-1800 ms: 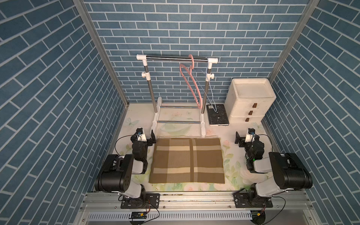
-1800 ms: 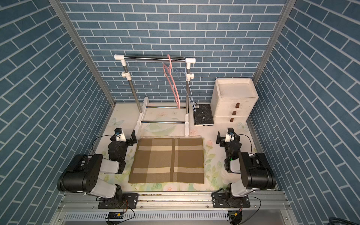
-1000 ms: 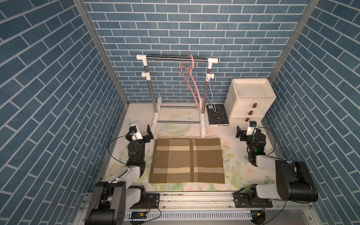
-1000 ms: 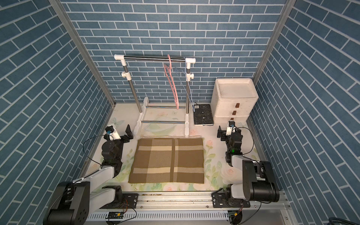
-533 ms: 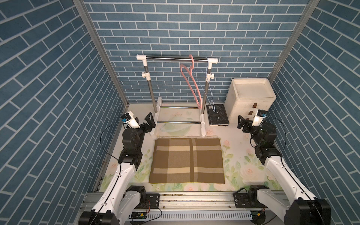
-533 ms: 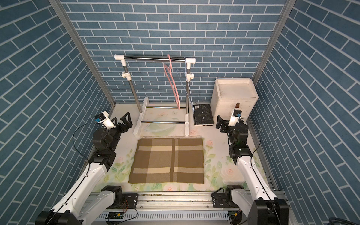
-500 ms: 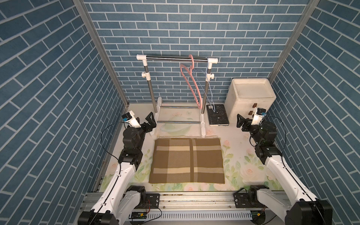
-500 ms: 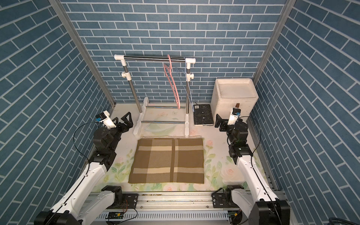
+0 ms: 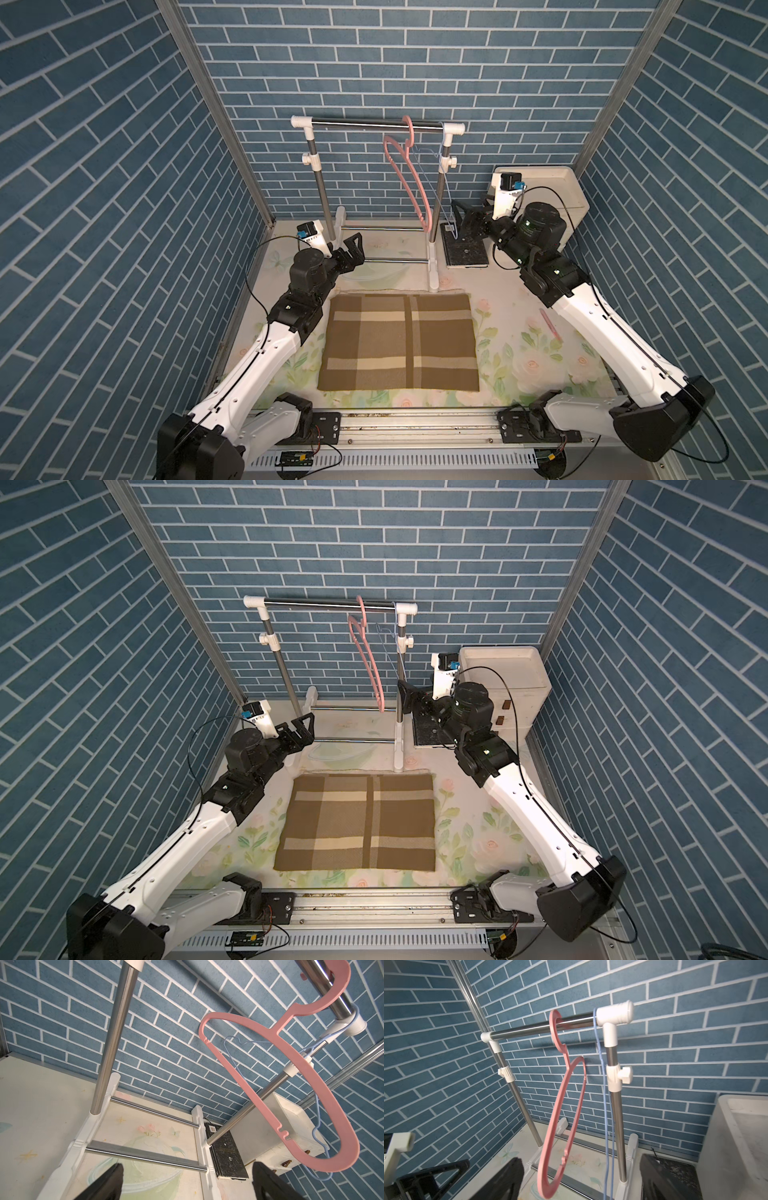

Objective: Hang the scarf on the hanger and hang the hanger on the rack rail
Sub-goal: Pick up the hanger from the clothesline.

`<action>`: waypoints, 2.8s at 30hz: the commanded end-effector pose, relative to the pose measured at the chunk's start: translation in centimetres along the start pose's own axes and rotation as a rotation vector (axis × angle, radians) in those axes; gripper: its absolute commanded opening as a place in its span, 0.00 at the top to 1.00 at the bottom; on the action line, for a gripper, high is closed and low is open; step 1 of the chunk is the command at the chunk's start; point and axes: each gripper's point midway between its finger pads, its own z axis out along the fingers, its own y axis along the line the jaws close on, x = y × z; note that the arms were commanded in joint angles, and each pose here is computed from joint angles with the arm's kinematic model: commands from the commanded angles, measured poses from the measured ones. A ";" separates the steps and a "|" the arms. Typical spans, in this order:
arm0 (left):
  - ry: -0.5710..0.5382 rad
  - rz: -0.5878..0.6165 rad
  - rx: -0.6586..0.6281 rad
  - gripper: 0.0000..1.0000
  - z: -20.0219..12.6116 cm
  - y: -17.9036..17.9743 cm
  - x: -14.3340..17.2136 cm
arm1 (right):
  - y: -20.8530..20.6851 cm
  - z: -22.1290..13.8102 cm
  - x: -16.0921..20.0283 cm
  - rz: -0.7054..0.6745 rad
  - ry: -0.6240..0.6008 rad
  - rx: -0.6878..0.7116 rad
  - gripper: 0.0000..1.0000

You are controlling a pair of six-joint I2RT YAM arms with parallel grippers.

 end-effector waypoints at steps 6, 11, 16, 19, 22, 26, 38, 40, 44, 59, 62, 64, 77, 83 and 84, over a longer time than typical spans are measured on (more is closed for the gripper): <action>0.036 -0.002 -0.058 0.00 -0.2 0.5 0.4 | 1.9 7.0 4.1 0.003 0.148 0.005 0.15; 0.037 0.007 -0.078 0.00 -0.5 0.8 0.3 | 2.4 9.4 6.0 -0.043 0.204 0.040 0.31; 0.037 0.013 -0.093 0.00 -0.5 1.0 0.2 | 3.2 9.8 6.8 -0.077 0.218 0.050 0.56; 0.033 0.018 -0.096 0.00 -0.6 1.0 0.0 | 3.7 9.6 6.5 -0.106 0.211 0.061 0.74; 0.038 0.017 -0.097 0.00 -0.8 0.7 -0.5 | 4.3 9.2 5.6 -0.143 0.187 0.070 0.93; 0.063 0.024 -0.092 0.00 -1.1 -0.5 -1.7 | 5.2 8.2 4.0 -0.236 0.147 0.122 1.00; 0.057 -0.051 0.061 0.03 -3.5 -6.0 -6.7 | 6.9 2.6 9.2 -0.535 0.172 0.322 1.00; 0.060 -0.087 0.106 0.04 -3.7 -7.1 -7.2 | 6.7 1.1 11.1 -0.583 0.174 0.370 1.00; 0.030 -0.162 0.190 0.04 -4.1 -9.0 -8.7 | 6.3 -1.6 14.0 -0.688 0.176 0.450 1.00; 0.124 -0.261 0.118 0.30 0.5 -6.7 -4.1 | 8.7 -4.9 17.3 -0.831 0.186 0.462 1.00; 0.125 -0.271 0.141 0.43 0.6 -6.9 -3.9 | 8.9 -4.6 17.7 -0.854 0.195 0.466 1.00; 0.118 -0.271 0.146 0.53 0.6 -7.0 -4.0 | 9.0 -4.5 18.0 -0.870 0.201 0.468 1.00; 0.106 -0.256 0.095 1.00 0.9 -5.7 -3.5 | 11.2 -4.4 18.3 -0.781 0.241 0.248 0.48; 0.097 -0.162 0.067 1.00 0.0 -5.2 -3.8 | 16.9 -7.7 15.9 -0.600 0.245 -0.212 0.06; 0.098 -0.140 0.062 1.00 -0.3 -5.1 -3.9 | 17.8 -8.6 15.4 -0.570 0.244 -0.287 0.02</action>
